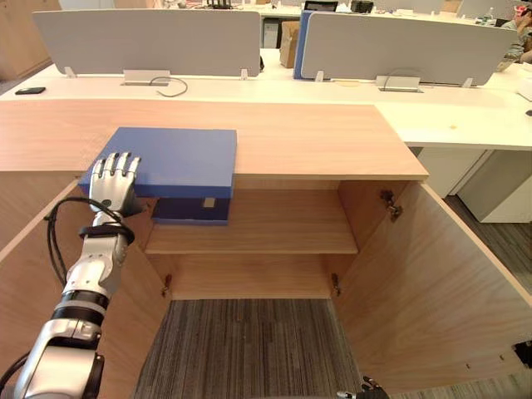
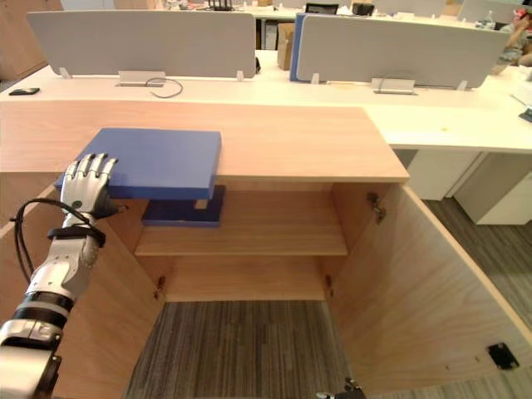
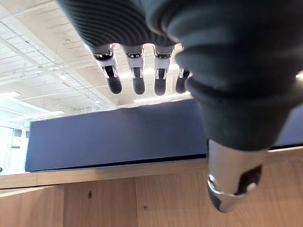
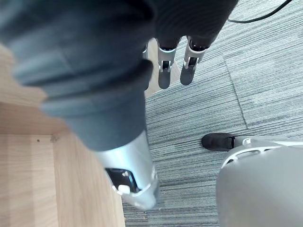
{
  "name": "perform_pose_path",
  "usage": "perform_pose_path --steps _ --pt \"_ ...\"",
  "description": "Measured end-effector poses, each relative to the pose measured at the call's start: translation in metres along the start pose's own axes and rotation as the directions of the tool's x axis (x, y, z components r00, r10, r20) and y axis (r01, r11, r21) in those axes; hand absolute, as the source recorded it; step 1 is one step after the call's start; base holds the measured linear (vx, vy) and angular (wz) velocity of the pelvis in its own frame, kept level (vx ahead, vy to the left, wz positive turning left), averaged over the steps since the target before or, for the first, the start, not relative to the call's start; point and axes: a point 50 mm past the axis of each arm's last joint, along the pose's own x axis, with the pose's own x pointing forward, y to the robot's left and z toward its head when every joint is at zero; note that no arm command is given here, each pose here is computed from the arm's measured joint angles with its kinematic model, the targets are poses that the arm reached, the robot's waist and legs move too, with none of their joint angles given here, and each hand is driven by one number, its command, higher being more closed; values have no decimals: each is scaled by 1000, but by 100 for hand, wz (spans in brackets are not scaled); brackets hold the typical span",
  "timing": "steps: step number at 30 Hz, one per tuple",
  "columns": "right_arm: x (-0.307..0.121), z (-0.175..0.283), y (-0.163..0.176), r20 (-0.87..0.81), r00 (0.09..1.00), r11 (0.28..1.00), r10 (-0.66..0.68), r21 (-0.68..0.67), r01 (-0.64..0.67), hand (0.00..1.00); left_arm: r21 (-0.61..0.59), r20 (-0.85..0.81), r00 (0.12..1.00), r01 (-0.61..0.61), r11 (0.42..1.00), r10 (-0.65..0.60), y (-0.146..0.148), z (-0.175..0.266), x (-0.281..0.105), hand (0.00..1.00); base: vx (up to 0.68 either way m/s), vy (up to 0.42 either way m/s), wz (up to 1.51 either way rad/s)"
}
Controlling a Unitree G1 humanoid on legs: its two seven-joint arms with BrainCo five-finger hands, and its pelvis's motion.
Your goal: Walk over to the cabinet, pick up the folder, carry it to the office cabinet, place the folder inside the office cabinet, then close the office cabinet door
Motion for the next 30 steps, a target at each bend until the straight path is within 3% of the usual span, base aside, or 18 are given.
perform_pose_path --steps 5,6,19,30 --pt "0 0 0 1 1000 1000 0 0 0 0 17 -2 999 47 999 -47 -7 0 4 0 -46 -7 -8" --pt "0 0 0 0 1000 1000 0 2 0 0 20 -3 998 56 998 -56 -8 0 5 100 -47 -9 -2" --pt "1 2 0 8 1000 1000 -2 16 2 0 151 9 999 47 987 -49 9 -3 41 100 -13 -10 -7" --pt "2 2 -7 2 1000 1000 -16 8 16 0 181 8 998 53 982 -56 12 -2 49 100 -28 -7 -1"
